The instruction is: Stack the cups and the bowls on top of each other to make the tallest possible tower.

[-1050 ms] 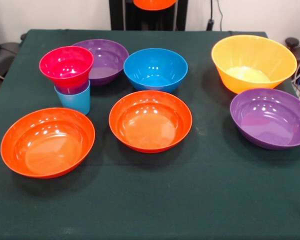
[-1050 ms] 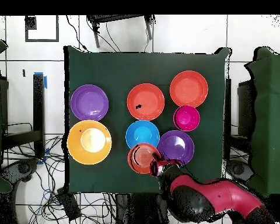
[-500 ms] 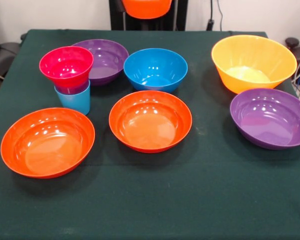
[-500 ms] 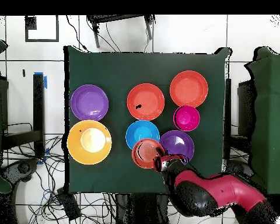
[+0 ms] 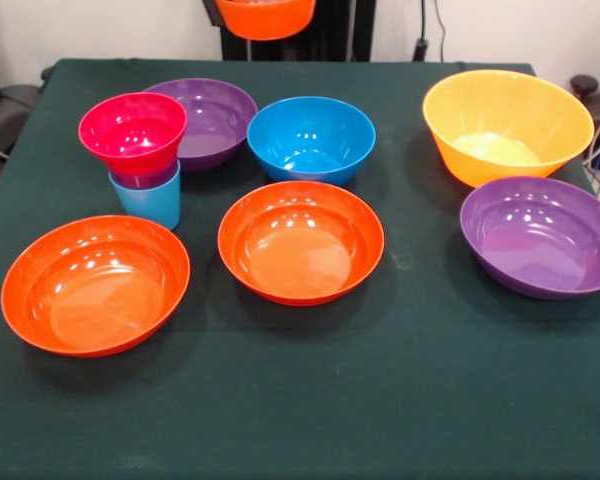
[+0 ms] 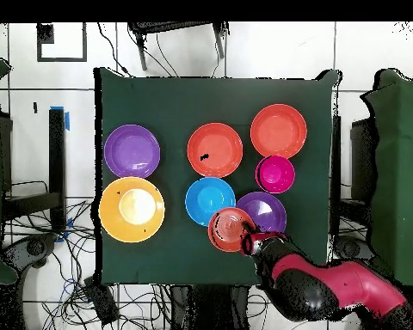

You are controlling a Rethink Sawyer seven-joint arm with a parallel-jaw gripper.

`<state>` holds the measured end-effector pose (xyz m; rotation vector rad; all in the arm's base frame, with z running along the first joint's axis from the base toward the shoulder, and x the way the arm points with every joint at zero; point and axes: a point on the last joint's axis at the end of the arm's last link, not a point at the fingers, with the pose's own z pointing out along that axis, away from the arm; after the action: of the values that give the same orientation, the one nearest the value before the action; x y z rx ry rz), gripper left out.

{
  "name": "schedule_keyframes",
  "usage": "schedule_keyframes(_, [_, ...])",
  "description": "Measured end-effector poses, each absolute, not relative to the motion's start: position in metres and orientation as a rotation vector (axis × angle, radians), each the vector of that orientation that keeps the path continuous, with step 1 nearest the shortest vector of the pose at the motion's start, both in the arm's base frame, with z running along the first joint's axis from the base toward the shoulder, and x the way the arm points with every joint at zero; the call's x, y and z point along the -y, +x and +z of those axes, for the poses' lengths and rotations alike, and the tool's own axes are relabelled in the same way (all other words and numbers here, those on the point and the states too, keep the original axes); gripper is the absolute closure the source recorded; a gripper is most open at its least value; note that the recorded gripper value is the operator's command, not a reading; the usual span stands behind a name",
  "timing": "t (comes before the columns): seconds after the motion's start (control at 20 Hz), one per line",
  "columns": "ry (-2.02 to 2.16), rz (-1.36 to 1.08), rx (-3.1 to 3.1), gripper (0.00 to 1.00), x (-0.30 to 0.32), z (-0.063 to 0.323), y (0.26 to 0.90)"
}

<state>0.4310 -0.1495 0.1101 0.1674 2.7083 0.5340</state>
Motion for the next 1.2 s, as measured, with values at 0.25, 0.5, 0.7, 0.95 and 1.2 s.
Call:
schedule_keyframes(0.25, [0.217, 0.57, -2.747, 1.0, 0.171, 0.106, 0.422])
schedule_keyframes(0.5, [0.221, 0.6, -2.771, 1.0, 0.186, 0.103, 0.421])
schedule_keyframes(0.7, [0.195, 0.614, -2.767, 1.0, 0.189, 0.102, 0.426])
schedule_keyframes(0.95, [0.128, 0.611, -2.755, 1.0, 0.191, 0.103, 0.437])
schedule_keyframes(1.2, [0.071, 0.597, -2.74, 1.0, 0.196, 0.102, 0.447])
